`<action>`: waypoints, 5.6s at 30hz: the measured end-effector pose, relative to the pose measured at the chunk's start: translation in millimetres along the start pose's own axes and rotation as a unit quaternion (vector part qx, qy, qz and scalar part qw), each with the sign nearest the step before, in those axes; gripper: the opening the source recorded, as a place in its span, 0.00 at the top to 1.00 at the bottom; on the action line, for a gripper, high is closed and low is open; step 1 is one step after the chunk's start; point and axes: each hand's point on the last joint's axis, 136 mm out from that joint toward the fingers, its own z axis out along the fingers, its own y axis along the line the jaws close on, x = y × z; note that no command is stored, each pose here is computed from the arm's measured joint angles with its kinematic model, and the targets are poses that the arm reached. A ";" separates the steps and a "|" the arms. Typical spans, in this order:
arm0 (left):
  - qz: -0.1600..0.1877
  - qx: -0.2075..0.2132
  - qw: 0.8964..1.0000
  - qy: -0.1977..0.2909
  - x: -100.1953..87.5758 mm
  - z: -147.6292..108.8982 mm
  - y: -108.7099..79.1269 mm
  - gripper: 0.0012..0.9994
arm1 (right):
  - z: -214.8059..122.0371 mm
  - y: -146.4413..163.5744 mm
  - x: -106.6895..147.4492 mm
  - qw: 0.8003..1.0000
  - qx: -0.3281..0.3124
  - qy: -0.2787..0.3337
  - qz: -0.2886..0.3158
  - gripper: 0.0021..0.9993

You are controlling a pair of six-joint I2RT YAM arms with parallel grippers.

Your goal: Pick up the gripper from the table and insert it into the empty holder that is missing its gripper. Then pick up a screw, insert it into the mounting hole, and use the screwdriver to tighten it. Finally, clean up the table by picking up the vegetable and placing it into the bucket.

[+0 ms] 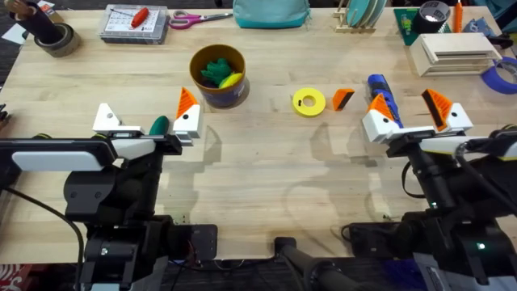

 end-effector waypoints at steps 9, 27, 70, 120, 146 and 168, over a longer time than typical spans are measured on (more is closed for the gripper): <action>0.000 0.000 1.000 0.000 0.0 0.0 0.0 0.01 | 0.0 0.0 1.5 1.000 0.000 0.003 0.000 0.01; 0.000 -0.002 0.999 -0.033 -83.1 -18.8 -0.4 0.02 | -36.7 4.3 -108.5 0.997 -0.007 -0.075 -0.003 0.00; -0.002 -0.008 0.866 0.499 -44.2 33.7 -0.6 0.01 | 20.5 1.6 -65.4 0.851 -0.012 0.525 0.005 0.00; -0.050 -0.056 0.711 0.699 115.9 8.0 71.1 0.05 | 28.5 1.3 -69.6 0.860 -0.011 0.510 0.004 0.00; -0.073 -0.014 0.704 0.706 140.5 21.3 57.2 0.99 | 28.5 1.3 -69.6 0.860 -0.011 0.510 0.004 0.00; -0.022 -0.008 0.783 0.622 50.8 65.4 46.6 0.99 | 28.6 1.3 -69.6 0.860 -0.011 0.509 0.004 0.00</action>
